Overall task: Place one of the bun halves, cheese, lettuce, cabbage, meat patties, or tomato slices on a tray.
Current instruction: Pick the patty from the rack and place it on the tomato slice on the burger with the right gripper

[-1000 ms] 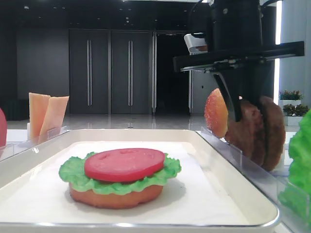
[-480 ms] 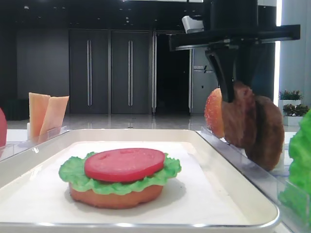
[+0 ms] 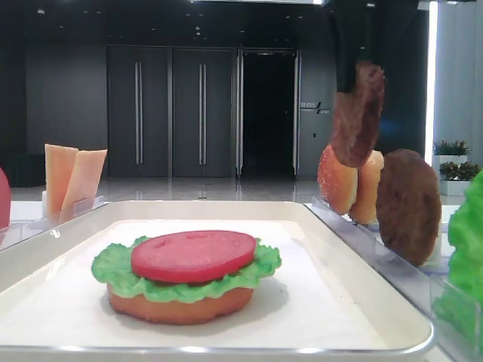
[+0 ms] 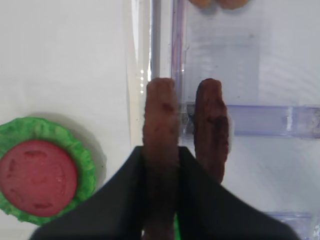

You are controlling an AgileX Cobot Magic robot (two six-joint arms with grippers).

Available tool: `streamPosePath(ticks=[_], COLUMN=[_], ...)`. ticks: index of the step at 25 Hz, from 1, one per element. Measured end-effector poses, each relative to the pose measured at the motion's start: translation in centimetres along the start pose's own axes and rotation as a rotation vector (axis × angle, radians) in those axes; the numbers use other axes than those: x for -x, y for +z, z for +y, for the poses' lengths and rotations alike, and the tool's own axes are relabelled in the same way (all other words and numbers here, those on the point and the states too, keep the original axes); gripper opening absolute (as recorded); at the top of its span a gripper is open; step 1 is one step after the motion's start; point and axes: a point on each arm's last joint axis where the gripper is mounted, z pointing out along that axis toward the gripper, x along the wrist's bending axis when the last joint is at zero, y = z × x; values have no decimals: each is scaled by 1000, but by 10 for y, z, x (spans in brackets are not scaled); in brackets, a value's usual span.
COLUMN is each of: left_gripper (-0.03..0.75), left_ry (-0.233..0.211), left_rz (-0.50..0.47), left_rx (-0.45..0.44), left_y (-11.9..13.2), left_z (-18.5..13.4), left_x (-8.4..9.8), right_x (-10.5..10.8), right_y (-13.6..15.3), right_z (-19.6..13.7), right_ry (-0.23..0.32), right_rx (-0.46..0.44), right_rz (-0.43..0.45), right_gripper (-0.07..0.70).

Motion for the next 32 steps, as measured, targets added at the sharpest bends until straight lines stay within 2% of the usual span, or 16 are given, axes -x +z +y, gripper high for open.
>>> streamPosePath(ticks=[8,11,15,21,27,32], left_gripper=[694,694,694,694,694,694], left_ry=[0,0,0,0,0,0], left_rz=[0,0,0,0,0,0], left_rx=[0,0,0,0,0,0], left_y=[0,0,0,0,0,0], left_z=[0,0,0,0,0,0], left_x=[0,0,0,0,0,0], right_x=[-21,-27,-34,-43,-53,-54], right_y=[-12,-12,-4,5,19,33], right_z=[-19,-32,-43,-51,-58,-66], right_ry=[-47,-56,-45,-37,-25,-17], right_rx=[-11,-41,-57,-3,12,22], right_rz=[66,106,199,386,571,651], right_gripper=[145,145,145,145,145,145])
